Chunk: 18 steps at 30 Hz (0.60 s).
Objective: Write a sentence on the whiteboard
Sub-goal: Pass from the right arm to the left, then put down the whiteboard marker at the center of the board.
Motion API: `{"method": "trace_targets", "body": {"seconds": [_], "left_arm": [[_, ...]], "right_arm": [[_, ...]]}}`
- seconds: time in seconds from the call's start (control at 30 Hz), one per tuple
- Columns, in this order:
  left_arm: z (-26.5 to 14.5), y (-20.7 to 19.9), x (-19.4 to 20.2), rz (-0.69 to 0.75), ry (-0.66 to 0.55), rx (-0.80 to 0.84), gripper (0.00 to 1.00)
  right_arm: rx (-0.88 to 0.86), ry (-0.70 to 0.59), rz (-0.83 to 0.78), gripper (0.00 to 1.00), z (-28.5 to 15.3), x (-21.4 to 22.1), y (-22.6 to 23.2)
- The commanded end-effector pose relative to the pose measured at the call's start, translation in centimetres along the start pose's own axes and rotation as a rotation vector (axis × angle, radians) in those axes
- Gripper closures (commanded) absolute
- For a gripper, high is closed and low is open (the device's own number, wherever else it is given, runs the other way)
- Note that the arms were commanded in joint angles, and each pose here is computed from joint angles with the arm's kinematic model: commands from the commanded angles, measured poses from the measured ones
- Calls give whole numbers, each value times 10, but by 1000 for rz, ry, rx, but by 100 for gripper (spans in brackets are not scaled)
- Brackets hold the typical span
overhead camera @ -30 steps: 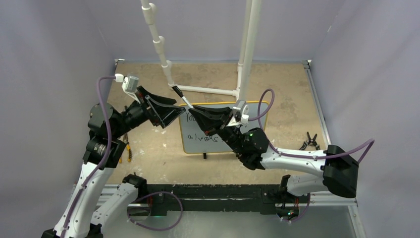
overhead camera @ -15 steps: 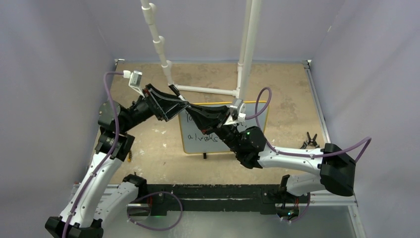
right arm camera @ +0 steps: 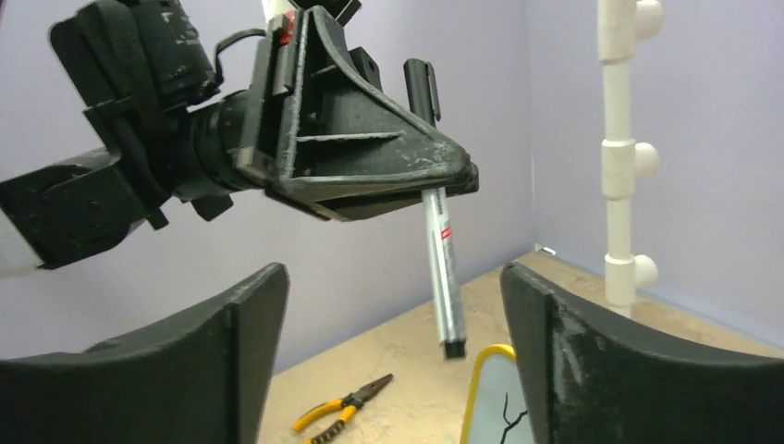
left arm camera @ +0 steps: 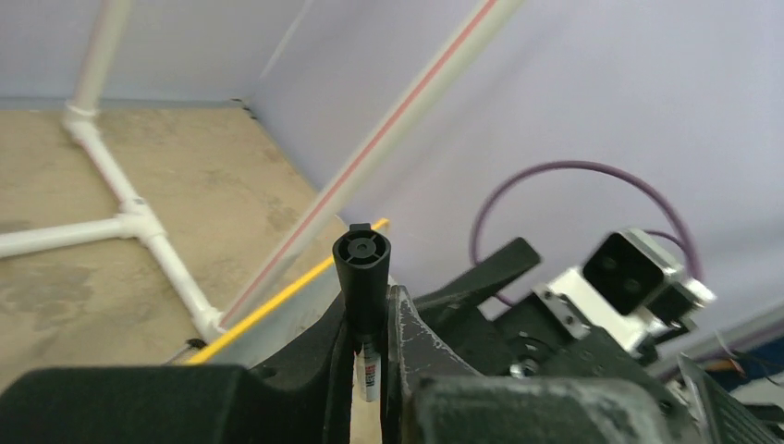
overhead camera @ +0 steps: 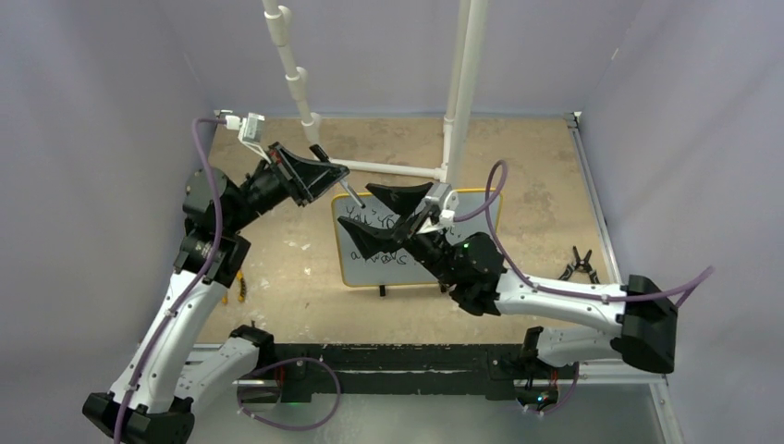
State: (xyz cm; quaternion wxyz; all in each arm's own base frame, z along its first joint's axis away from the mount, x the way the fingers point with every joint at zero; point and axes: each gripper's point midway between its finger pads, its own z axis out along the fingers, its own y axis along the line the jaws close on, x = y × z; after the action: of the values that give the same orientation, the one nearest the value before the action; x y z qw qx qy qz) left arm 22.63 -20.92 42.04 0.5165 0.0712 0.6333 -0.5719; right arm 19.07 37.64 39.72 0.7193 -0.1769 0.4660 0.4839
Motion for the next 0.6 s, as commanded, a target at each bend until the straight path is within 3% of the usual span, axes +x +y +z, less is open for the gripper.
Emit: {"method": "trace_targets", "body": {"seconds": [0.0, 0.13, 0.3, 0.43, 0.57], "left_arm": [[3, 27, -29, 176, -20, -215, 100], [2, 80, -44, 321, 48, -471, 100], [-20, 148, -32, 395, 169, -737, 100], [-45, 205, 10, 369, 349, -885, 100], [-69, 249, 57, 294, 497, -965, 100]], "right_arm": [[77, -5, -45, 2, -11, -42, -11], [178, 114, -99, 1, -22, -49, -29], [378, 194, -140, 1, -48, -70, -63], [569, 230, -196, 1, -70, -90, -96], [638, 158, -200, 1, -92, -124, -117]]}}
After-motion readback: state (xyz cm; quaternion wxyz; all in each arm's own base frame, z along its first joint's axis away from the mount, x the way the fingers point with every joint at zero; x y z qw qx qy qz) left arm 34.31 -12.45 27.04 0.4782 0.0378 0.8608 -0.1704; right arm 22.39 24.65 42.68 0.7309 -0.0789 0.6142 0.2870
